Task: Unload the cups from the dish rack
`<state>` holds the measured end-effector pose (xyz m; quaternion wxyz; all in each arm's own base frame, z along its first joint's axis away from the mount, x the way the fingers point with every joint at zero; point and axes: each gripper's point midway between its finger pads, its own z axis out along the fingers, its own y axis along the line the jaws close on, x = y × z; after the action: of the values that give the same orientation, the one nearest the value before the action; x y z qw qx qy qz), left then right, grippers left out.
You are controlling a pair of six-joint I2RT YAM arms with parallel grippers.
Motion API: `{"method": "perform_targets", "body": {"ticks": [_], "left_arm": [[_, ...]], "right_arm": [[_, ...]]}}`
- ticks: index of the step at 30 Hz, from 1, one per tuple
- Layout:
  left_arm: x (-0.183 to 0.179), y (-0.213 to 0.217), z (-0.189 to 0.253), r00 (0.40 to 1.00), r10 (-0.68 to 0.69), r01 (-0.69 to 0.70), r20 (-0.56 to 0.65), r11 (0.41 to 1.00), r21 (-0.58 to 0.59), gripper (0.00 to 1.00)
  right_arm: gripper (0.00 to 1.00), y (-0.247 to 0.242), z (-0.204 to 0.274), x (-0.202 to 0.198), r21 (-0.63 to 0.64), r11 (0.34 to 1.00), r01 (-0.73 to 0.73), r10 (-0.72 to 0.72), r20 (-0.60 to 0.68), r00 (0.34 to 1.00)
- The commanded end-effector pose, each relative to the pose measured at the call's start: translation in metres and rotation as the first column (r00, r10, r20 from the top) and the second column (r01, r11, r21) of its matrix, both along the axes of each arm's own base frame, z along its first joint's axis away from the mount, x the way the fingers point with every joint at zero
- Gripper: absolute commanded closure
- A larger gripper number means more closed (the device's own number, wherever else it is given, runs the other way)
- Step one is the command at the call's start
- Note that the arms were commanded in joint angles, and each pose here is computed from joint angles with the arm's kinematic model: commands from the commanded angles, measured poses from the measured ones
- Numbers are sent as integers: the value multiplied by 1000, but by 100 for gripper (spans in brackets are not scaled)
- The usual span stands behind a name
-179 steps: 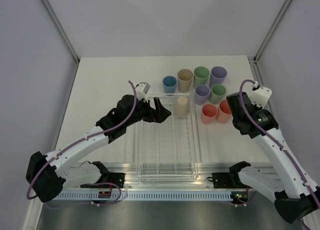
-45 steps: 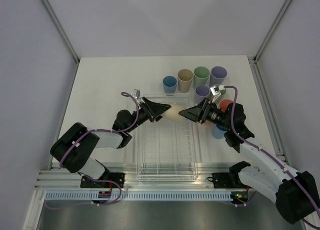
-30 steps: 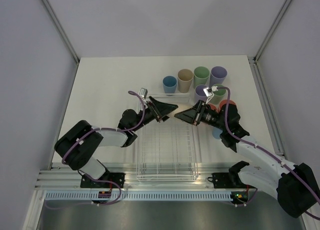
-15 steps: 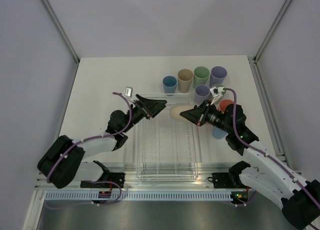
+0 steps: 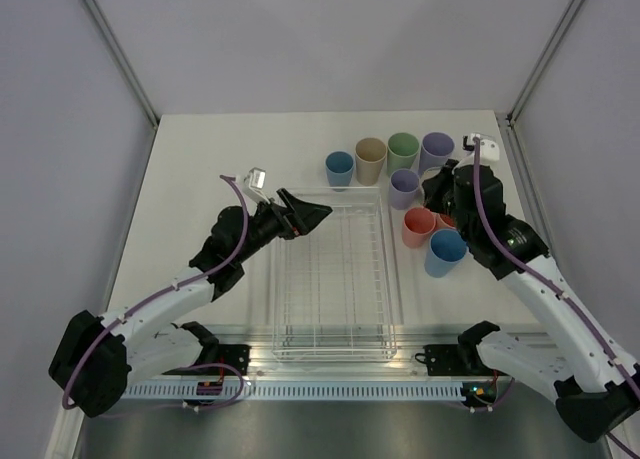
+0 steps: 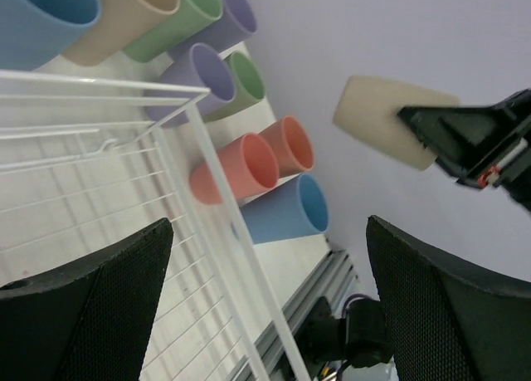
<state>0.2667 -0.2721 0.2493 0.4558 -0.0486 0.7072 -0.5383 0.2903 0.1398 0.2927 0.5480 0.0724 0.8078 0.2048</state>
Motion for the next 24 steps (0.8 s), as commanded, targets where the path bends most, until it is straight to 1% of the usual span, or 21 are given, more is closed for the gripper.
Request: {"method": "perform_targets", "body": {"ticks": [1,3,4,5,6,7,9,10,12,13,14,16,17,18,20,23,24], "left_arm": [[-2,9,-11,1000,10,-14,27,991,133,0],[-5,13,-11,999,14,-19,33,989,150,0],[-7,14,-14,1000,13,-17,23,986,163,0],[-9,16,-12,999,14,-19,33,985,169,0],[-10,18,-12,999,14,-20,36,985,174,0],[-12,20,-15,999,15,-20,29,983,184,0],[-14,23,-13,999,19,-27,44,981,192,0],[-15,24,-13,999,19,-27,45,980,195,0],[-16,26,-13,998,21,-30,51,979,200,0],[-17,26,-14,998,20,-30,52,978,205,0],[-17,26,-14,998,19,-30,53,978,208,0],[-17,26,-14,998,16,-27,55,978,206,0],[-16,25,-15,998,16,-27,56,978,208,0],[-16,24,-14,998,9,-20,56,978,206,0],[-16,22,-15,999,3,-14,53,979,205,0],[-17,22,-13,998,-4,-9,60,979,203,0],[-18,22,-14,998,-5,-7,60,979,205,0]], "right_arm": [[99,-109,-24,1,-358,844,400,-446,-54,893],[99,-138,-26,3,-396,767,504,-572,-67,818],[99,-162,-29,4,-398,725,563,-639,-81,765],[99,-172,-34,5,-396,712,579,-661,-102,743],[99,-177,-43,8,-375,721,583,-666,-144,732],[99,-202,-50,5,-361,682,636,-718,-166,676],[99,-222,-65,-2,-354,629,692,-773,-189,606],[99,-243,-67,-11,-337,568,751,-822,-183,540],[99,-250,-86,-18,-329,552,766,-834,-207,511],[99,-257,-94,-23,-323,529,785,-848,-223,481],[99,-259,-102,-25,-322,525,788,-850,-237,470],[99,-259,-126,-28,-308,547,778,-833,-293,469],[99,-246,-137,-23,-258,610,749,-781,-355,513],[99,-246,-153,-23,-254,616,745,-771,-387,506],[99,-245,-167,-25,-249,624,741,-757,-429,493],[99,-235,-191,-25,-214,664,717,-704,-504,501],[99,-229,-195,-21,-171,687,706,-669,-528,523]]}}
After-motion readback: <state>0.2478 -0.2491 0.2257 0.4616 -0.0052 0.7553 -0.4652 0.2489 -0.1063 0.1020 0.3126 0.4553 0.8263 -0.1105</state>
